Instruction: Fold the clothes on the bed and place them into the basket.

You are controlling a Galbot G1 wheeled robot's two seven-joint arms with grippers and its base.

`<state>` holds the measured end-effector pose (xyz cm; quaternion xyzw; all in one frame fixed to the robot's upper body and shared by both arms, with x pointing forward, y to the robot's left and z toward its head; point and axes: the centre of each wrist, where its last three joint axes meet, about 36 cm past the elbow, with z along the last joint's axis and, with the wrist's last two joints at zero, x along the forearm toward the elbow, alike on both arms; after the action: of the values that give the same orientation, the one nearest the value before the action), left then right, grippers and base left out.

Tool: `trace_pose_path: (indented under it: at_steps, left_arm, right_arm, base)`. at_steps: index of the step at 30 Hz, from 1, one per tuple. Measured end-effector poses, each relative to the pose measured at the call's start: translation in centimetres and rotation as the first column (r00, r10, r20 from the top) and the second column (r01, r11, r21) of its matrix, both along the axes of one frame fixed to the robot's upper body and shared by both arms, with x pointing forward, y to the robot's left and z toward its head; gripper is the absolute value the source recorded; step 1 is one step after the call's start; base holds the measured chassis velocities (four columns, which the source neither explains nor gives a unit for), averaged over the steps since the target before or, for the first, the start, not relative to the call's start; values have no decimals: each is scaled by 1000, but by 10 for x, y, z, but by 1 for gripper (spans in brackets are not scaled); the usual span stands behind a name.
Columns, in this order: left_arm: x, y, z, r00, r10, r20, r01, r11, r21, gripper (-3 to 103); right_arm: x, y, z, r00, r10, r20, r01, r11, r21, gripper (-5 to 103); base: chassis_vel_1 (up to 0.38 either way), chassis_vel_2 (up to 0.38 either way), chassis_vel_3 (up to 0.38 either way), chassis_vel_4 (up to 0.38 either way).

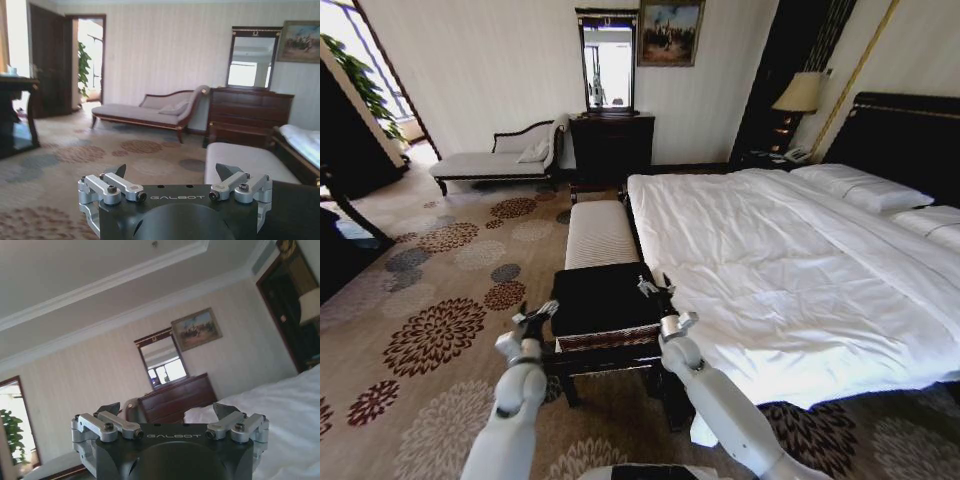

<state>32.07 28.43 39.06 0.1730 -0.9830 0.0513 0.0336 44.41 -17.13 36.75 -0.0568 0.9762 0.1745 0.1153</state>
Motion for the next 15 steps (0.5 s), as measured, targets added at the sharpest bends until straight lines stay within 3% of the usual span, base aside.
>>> trace_pose_path:
  at_steps: [1,3,5,6,10,15]
  left_arm:
    - [0,0,0,1000,0,0,0,1000,0,100]
    - [-31,8,9,1000,6,7,-6,996,94,100]
    - [-53,6,22,998,-37,54,29,989,148,100]
    - [-53,6,22,998,-37,54,29,989,148,100]
    - [-86,-6,45,983,-108,149,71,969,237,100]
    - [-99,-15,55,978,-142,155,104,967,233,100]
  right_arm:
    - [0,0,0,1000,0,0,0,1000,0,100]
    - [-23,-27,8,991,-120,53,127,980,-156,100]
    - [-49,-41,13,977,-191,93,208,947,-244,100]
    - [-49,-41,13,977,-191,93,208,947,-244,100]
    - [-98,-56,34,955,-274,115,296,913,-281,100]
    - [-120,-63,52,938,-317,137,344,899,-272,100]
  base:
    - [0,0,0,0]
    - [0,0,0,0]
    - [0,0,0,0]
    - [0,0,0,0]
    - [0,0,0,0]
    - [0,0,0,0]
